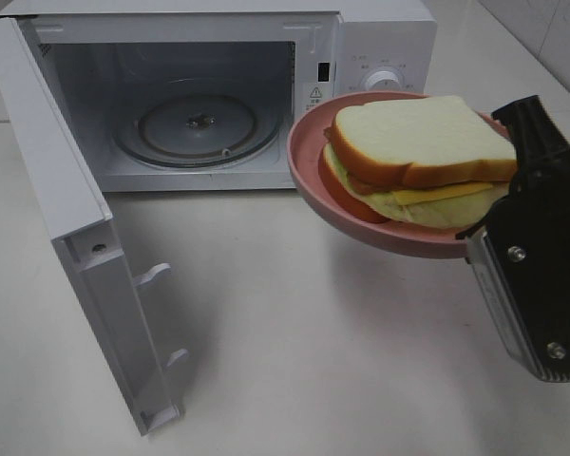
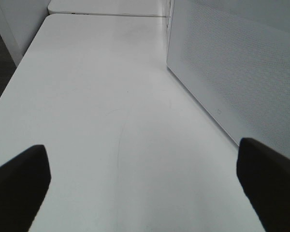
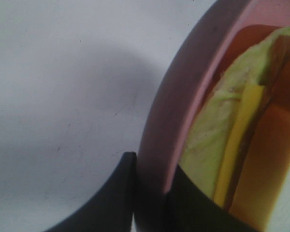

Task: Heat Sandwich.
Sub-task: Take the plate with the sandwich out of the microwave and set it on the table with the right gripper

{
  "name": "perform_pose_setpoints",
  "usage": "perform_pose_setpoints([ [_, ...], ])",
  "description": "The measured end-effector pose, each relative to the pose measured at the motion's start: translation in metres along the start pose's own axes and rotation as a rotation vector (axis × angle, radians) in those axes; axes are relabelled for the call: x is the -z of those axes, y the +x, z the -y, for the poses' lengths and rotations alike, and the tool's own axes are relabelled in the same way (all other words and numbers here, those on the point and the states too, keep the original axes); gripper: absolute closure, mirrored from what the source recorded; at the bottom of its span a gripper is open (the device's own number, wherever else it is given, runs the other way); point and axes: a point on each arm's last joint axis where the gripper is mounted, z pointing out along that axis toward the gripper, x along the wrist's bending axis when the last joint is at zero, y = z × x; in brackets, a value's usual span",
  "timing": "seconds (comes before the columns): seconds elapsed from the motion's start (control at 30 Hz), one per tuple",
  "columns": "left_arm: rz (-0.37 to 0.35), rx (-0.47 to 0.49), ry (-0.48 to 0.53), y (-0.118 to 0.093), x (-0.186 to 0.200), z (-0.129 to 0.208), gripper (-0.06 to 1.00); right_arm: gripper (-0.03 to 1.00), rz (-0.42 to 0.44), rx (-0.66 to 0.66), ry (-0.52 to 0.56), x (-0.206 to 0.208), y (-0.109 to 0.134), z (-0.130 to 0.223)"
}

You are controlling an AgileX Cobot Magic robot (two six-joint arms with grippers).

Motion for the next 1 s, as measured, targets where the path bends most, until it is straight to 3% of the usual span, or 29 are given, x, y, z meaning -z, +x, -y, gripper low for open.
perform_pose_setpoints([
  [0.2, 0.000, 0.000, 0.000, 0.000, 0.000, 0.000, -0.05, 0.84, 0.000, -0.066, 0.023, 0.013, 0.004, 0.005],
  [0.4, 0.000, 0.000, 0.000, 0.000, 0.000, 0.000, -0.05, 0.84, -0.059, -0.125, 0.106, 0.015, 0.010, 0.013],
  [0.63, 0.000, 0.000, 0.000, 0.000, 0.000, 0.000, -0.05, 0.84, -0.046, -0.180, 0.189, 0.016, 0.010, 0.021],
  [1.0, 0.000, 0.000, 0.000, 0.000, 0.000, 0.000, -0.05, 0.84, -0.033, -0.390, 0.333, 0.020, 0.013, 0.032],
])
